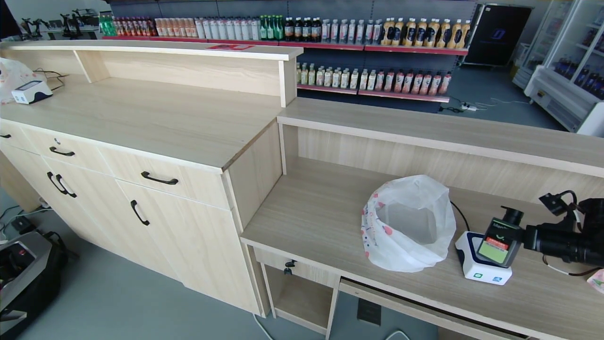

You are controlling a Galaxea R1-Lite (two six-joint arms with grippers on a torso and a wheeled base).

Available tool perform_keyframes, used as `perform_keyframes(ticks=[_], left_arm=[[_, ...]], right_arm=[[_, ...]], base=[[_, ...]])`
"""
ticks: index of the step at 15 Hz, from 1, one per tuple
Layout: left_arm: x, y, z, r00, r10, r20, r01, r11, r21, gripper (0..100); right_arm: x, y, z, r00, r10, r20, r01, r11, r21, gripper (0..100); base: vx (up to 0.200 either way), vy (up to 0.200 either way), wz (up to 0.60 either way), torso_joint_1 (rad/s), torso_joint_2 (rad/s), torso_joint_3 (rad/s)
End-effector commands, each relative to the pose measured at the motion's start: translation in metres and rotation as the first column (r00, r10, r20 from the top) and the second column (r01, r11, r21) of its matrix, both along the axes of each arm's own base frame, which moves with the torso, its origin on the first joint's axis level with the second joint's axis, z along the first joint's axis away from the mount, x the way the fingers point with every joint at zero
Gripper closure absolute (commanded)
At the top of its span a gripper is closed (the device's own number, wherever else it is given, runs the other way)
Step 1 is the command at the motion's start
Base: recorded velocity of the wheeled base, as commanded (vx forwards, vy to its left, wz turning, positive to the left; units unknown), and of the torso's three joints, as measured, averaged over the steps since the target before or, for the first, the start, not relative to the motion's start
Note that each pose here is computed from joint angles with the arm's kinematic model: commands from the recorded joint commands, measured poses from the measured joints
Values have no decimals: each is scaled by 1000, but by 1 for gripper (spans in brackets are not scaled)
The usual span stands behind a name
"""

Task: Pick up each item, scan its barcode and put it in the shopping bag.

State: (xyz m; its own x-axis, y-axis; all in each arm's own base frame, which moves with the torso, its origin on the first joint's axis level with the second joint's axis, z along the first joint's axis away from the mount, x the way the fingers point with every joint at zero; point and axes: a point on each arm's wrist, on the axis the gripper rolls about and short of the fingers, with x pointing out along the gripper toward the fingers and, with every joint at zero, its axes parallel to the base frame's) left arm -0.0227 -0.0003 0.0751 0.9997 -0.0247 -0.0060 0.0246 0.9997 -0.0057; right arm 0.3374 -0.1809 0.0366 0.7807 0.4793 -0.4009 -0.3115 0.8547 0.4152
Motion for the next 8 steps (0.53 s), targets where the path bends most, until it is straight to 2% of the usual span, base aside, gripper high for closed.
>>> perform_keyframes(ticks=[1,8], left_arm=[[0,0,0,1000,0,0,0,1000,-1,0],[0,0,0,1000,0,0,0,1000,-1,0]], right_arm=[[2,0,-1,1000,2,2,-2,1000,0,100],[4,1,-2,1000,11,3,-11,1000,1,100]], base=[[0,0,0,0,0,0],[0,0,0,0,0,0]])
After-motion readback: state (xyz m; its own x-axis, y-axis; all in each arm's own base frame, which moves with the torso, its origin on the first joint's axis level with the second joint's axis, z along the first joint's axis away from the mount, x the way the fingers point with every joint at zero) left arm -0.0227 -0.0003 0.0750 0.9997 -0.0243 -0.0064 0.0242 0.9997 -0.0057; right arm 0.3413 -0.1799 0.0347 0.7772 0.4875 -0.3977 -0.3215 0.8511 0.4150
